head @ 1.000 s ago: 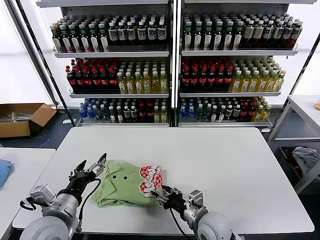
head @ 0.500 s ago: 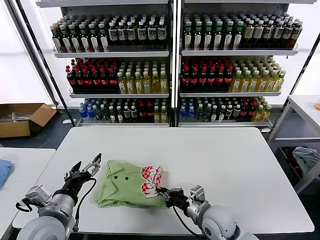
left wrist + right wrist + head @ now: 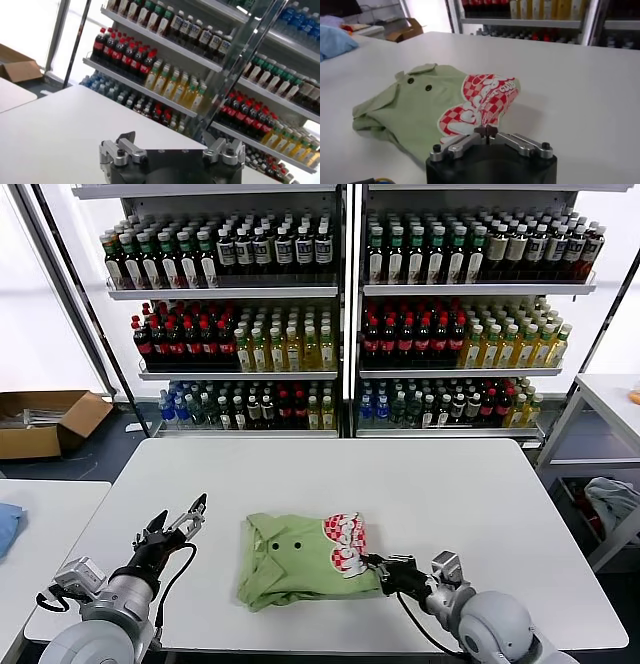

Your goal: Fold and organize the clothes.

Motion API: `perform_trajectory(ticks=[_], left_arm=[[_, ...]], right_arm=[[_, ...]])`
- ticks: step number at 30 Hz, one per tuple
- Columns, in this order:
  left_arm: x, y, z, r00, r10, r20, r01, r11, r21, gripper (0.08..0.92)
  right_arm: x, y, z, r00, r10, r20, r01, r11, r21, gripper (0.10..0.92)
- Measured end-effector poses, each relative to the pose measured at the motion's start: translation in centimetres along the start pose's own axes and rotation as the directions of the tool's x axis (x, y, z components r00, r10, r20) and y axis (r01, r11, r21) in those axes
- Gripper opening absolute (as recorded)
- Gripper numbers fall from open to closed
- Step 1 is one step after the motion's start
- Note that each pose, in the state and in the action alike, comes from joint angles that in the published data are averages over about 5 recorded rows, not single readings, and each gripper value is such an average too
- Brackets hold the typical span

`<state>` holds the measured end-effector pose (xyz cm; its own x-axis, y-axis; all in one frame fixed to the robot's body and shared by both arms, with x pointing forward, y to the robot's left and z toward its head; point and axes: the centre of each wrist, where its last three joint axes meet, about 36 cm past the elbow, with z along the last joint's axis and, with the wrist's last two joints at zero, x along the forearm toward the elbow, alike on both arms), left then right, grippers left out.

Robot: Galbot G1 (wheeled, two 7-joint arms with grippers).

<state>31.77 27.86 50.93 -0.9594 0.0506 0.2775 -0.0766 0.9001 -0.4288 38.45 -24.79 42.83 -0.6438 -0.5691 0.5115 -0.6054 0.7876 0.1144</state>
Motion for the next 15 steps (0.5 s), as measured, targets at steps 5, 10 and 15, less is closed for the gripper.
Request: perform_trajectory(ticks=[5,10,15], left_arm=[[0.2,-0.1,0.1,1.0,0.004,-0.003,-0.004,1.0,0.003,0.823],[0.6,-0.2,0.3,0.9999,0.008,-0.008,-0.008,1.0,-0.002,0.823],[0.9,-0.3,0.5,0.9999,0.008,-0.012,-0.008,1.0,-0.004,0.823]], right_arm=[[2.4,0.0,-0.1,0.999,0.05,0.004,-0.05,0.997,0.051,0.197],[4.1,0.8,-0.6,0.998,0.061,0.034,-0.064,0.996,0.066,0.336],[3.8,1.5,-1.3,0.993,0.057,0.1,-0.062,0.997,0.046,0.483]])
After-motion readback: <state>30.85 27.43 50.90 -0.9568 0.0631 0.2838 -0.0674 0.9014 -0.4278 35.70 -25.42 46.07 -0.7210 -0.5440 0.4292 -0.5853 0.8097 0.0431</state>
